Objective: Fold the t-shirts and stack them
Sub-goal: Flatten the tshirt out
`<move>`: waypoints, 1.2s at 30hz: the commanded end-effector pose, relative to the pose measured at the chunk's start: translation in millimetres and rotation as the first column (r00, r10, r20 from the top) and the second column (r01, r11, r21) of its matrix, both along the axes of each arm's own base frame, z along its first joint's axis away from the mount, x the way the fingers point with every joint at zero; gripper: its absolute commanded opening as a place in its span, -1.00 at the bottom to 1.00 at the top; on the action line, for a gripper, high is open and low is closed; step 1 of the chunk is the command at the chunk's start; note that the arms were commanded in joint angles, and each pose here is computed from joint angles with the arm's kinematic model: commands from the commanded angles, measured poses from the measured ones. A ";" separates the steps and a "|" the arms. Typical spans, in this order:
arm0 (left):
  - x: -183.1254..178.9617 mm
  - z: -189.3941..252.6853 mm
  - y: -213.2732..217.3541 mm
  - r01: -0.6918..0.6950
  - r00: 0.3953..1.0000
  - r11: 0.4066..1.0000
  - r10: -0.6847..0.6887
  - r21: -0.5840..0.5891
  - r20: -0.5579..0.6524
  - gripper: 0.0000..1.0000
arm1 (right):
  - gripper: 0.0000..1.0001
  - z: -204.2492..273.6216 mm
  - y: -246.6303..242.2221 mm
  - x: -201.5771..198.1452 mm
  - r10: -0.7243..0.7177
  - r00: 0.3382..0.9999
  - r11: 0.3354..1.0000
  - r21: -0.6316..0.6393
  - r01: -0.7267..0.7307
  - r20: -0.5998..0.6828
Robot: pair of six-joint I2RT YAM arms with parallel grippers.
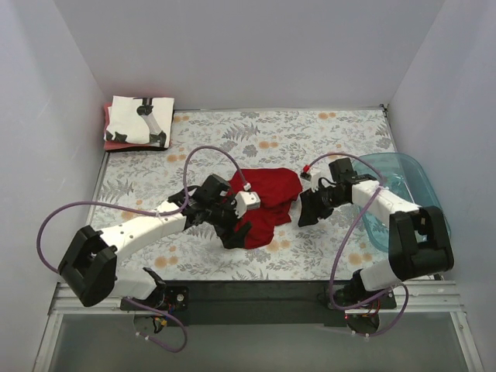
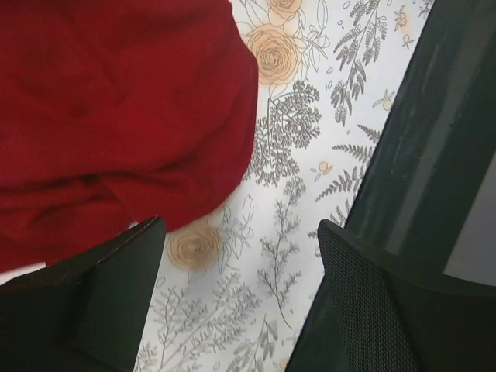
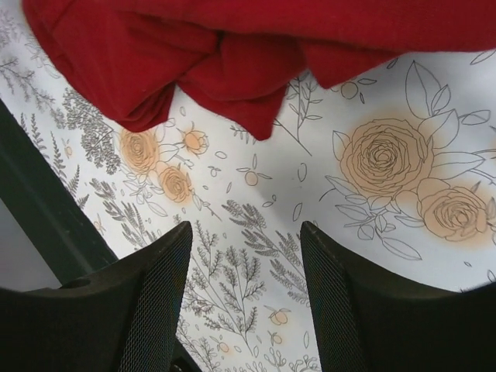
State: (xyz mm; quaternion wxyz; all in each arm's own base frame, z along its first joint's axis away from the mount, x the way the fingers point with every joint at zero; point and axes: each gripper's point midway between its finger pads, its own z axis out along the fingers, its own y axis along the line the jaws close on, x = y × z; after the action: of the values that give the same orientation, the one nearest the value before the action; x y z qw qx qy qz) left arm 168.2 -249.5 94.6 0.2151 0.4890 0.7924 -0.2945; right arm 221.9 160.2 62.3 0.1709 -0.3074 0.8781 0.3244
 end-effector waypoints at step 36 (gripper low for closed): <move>86.0 133.0 117.1 -0.313 0.931 0.946 0.324 -0.087 0.171 -1.00 | -0.97 49.0 -14.0 3.0 0.288 0.914 0.944 -0.243 -0.221 0.286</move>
State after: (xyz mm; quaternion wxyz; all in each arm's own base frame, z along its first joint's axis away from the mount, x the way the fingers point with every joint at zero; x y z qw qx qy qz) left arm 291.0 -155.9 223.7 0.3831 0.3691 0.8202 -0.2106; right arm 249.2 173.4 112.7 0.2703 -0.4313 0.8257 0.2432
